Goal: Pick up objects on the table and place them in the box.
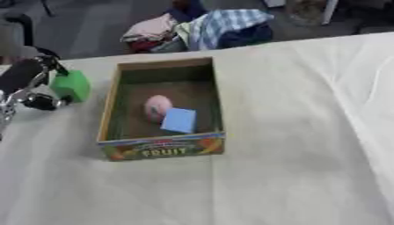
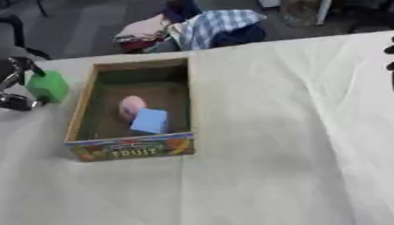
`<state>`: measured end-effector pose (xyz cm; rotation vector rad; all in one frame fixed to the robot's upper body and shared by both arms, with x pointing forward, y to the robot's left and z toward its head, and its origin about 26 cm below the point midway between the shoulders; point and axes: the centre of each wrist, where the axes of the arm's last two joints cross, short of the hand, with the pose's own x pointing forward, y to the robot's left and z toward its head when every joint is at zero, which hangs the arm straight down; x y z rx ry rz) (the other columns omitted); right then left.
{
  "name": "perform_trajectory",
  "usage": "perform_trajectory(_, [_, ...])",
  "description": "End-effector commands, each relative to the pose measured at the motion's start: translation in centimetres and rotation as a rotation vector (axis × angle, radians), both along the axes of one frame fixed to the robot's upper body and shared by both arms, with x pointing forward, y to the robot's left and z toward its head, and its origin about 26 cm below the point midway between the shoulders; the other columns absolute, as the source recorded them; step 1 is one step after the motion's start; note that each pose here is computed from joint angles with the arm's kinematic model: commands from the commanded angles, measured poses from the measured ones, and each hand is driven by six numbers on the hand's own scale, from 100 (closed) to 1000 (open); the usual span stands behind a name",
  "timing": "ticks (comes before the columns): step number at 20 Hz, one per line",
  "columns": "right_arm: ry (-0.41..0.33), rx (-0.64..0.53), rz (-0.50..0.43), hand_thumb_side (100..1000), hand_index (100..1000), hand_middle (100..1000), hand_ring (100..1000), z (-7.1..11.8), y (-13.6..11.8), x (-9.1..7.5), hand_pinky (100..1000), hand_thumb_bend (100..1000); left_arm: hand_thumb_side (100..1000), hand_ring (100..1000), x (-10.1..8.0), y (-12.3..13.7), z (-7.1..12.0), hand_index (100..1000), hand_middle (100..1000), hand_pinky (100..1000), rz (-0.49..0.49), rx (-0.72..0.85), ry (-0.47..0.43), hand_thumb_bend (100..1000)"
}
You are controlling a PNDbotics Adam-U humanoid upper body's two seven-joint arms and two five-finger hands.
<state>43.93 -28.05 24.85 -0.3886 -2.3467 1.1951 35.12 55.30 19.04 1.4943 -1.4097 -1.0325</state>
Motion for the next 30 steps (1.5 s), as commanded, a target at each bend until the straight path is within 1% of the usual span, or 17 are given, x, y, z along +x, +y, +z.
perform_trajectory(1, [-0.017, -0.006, -0.020, 586, 908, 745, 663, 0.9, -0.9, -0.2, 571, 100, 257, 403, -0.1, -0.4, 3.4, 479, 363, 591, -0.058, -0.015, -0.077, 162])
perform_trajectory(2, [-0.012, -0.005, -0.021, 570, 908, 745, 663, 0.7, -0.9, -0.2, 570, 100, 100, 401, 0.1, -0.9, 4.1, 478, 359, 591, -0.091, -0.027, -0.096, 285])
perform_trajectory(3, [-0.006, -0.004, -0.022, 581, 908, 745, 662, 0.5, -0.9, -0.2, 570, 100, 100, 402, 0.3, -1.7, 4.8, 478, 359, 591, -0.129, -0.035, -0.114, 280])
perform_trajectory(6, [0.007, -0.001, -0.018, 568, 908, 745, 663, 0.0, -0.8, -0.2, 570, 100, 100, 403, 1.4, -4.5, 6.6, 480, 363, 591, -0.238, -0.062, -0.143, 255])
perform_trajectory(9, [0.016, 0.002, -0.005, 564, 908, 745, 663, -0.3, -0.3, -0.2, 571, 100, 100, 423, 3.3, -8.1, 7.4, 501, 384, 597, -0.354, -0.080, -0.132, 236])
perform_trajectory(13, [0.027, 0.008, 0.006, 563, 908, 745, 663, -0.6, 0.1, -0.1, 570, 100, 100, 461, 6.0, -12.7, 6.8, 548, 429, 608, -0.479, -0.066, -0.076, 245])
perform_trajectory(15, [0.030, 0.012, 0.015, 562, 908, 745, 663, -0.7, 0.5, -0.1, 570, 100, 100, 481, 7.4, -15.0, 5.8, 571, 454, 614, -0.526, -0.058, -0.040, 233])
perform_trajectory(16, [0.032, 0.013, 0.020, 562, 908, 745, 663, -0.8, 0.6, -0.1, 569, 100, 100, 488, 8.0, -15.8, 5.2, 579, 460, 616, -0.540, -0.053, -0.018, 233])
perform_trajectory(17, [0.034, 0.014, 0.023, 562, 908, 745, 663, -0.8, 0.8, -0.1, 569, 100, 100, 505, 8.4, -16.4, 4.7, 613, 480, 623, -0.549, -0.048, -0.001, 239])
perform_trajectory(20, [0.038, 0.017, 0.032, 562, 908, 744, 662, -0.9, 1.1, 0.0, 568, 100, 100, 526, 9.5, -17.7, 2.8, 638, 501, 631, -0.555, -0.030, 0.050, 245])
perform_trajectory(21, [0.039, 0.019, 0.032, 562, 907, 744, 662, -0.9, 1.1, 0.0, 568, 100, 148, 563, 9.7, -17.8, 2.2, 691, 536, 645, -0.554, -0.024, 0.064, 266])
perform_trajectory(22, [0.041, 0.019, 0.032, 562, 907, 744, 662, -1.0, 1.1, 0.0, 568, 100, 249, 598, 9.8, -18.0, 1.7, 734, 577, 665, -0.554, -0.017, 0.078, 293])
perform_trajectory(23, [0.043, 0.020, 0.030, 562, 907, 744, 662, -1.0, 1.1, 0.0, 568, 100, 344, 646, 9.9, -18.1, 1.3, 785, 640, 698, -0.555, -0.010, 0.089, 329])
perform_trajectory(24, [0.046, 0.020, 0.027, 562, 907, 744, 661, -1.1, 1.0, -0.1, 567, 100, 479, 677, 9.9, -18.1, 1.0, 813, 687, 718, -0.559, 0.000, 0.100, 376])
perform_trajectory(27, [0.053, 0.024, 0.021, 562, 907, 743, 661, -1.3, 0.8, -0.1, 566, 100, 825, 756, 9.7, -18.0, 0.7, 862, 791, 776, -0.573, 0.008, 0.116, 507])
perform_trajectory(29, [0.056, 0.026, 0.019, 561, 907, 743, 661, -1.4, 0.7, -0.1, 566, 100, 927, 794, 9.5, -17.7, 0.7, 883, 830, 803, -0.582, -0.013, 0.113, 511])
perform_trajectory(30, [0.058, 0.026, 0.019, 566, 907, 744, 661, -1.4, 0.7, -0.1, 567, 100, 958, 809, 9.4, -17.5, 0.8, 894, 845, 813, -0.582, -0.026, 0.111, 509])
